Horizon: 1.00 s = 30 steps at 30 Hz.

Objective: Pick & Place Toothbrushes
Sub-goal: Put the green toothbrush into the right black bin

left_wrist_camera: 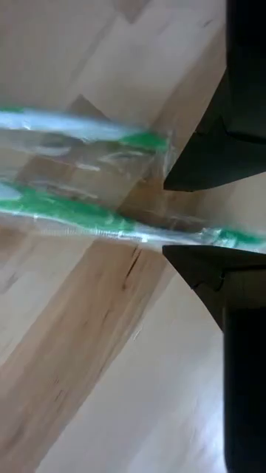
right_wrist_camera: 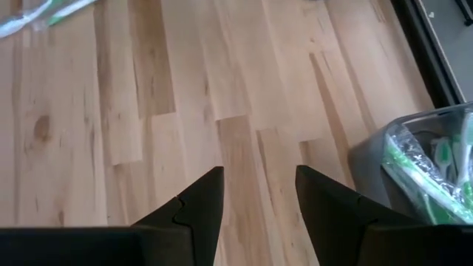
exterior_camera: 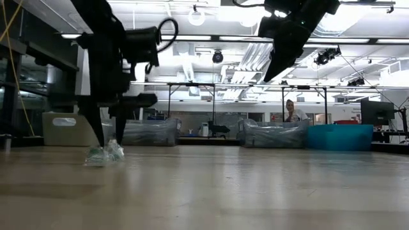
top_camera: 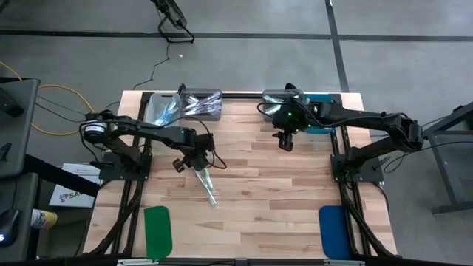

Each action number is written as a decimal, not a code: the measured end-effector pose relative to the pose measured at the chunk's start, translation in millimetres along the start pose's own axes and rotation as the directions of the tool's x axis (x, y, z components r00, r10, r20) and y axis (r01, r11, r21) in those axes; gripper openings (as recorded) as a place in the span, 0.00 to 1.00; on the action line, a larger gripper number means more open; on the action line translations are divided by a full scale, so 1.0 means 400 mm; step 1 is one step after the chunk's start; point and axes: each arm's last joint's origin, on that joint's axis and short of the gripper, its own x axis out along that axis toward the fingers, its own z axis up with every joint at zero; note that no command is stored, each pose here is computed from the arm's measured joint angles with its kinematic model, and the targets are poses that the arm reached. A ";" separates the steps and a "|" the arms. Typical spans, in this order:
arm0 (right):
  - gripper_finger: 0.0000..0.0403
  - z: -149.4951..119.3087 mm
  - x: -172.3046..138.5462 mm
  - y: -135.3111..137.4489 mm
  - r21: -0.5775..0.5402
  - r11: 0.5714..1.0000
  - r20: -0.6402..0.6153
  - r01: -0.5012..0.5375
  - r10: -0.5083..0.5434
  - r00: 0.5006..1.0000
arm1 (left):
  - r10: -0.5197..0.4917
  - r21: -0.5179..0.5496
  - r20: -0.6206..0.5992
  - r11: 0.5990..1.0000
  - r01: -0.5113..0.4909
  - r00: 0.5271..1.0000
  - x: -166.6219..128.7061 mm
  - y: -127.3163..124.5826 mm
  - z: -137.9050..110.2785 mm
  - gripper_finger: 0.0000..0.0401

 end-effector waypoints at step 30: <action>0.40 -0.001 0.001 0.020 0.036 0.999 -0.011 -0.027 0.027 1.000 | 0.077 0.008 -0.096 0.997 -0.077 0.992 0.020 0.016 -0.003 0.00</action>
